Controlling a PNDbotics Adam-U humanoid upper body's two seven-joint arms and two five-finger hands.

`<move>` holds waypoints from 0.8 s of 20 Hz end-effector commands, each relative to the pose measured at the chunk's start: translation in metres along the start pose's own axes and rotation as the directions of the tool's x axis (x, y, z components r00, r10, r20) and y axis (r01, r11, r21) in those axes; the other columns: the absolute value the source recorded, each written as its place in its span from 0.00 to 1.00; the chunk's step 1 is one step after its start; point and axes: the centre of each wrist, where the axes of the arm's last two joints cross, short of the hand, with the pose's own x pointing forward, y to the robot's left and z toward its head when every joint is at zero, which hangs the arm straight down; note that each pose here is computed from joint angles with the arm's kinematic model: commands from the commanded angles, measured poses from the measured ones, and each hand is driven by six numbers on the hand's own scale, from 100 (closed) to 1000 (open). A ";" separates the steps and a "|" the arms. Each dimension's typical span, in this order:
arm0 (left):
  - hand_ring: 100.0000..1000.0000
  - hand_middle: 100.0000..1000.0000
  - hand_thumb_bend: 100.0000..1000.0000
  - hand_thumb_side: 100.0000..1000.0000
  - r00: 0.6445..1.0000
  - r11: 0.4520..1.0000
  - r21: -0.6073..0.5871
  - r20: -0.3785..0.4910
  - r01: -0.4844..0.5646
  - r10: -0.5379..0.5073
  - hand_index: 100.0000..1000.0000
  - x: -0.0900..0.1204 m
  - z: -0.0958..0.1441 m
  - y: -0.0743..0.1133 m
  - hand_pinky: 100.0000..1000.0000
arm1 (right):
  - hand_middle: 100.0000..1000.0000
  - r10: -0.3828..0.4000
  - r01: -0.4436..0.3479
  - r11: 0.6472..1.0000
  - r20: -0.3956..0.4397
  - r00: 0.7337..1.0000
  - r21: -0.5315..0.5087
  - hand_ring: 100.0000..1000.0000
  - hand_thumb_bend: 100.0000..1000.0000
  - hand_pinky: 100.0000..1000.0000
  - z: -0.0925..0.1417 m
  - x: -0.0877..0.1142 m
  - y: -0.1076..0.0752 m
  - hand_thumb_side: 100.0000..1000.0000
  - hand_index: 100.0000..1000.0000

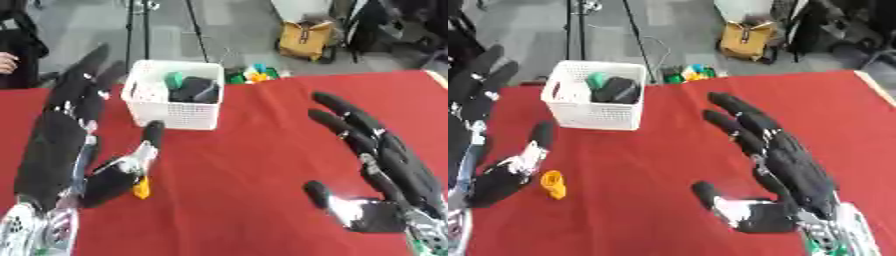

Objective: Pick up objects on the table and place them in the box.

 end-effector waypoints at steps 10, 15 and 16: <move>1.00 1.00 0.20 1.00 0.998 0.996 -0.088 0.055 0.018 -0.013 1.00 0.001 -0.003 0.007 1.00 | 1.00 0.010 -0.010 1.000 0.016 1.000 -0.015 1.00 0.34 0.91 -0.003 0.001 -0.009 1.00 1.00; 1.00 1.00 0.04 1.00 0.987 0.978 -0.162 0.076 -0.128 0.141 1.00 0.003 -0.004 0.006 1.00 | 1.00 0.010 -0.010 1.000 0.014 1.000 -0.009 1.00 0.34 0.91 -0.003 0.001 -0.008 1.00 1.00; 1.00 1.00 0.04 1.00 0.978 0.971 -0.166 0.083 -0.173 0.189 1.00 0.002 -0.004 0.007 1.00 | 1.00 0.011 -0.011 1.000 0.014 1.000 -0.006 1.00 0.34 0.91 -0.002 0.001 -0.008 1.00 1.00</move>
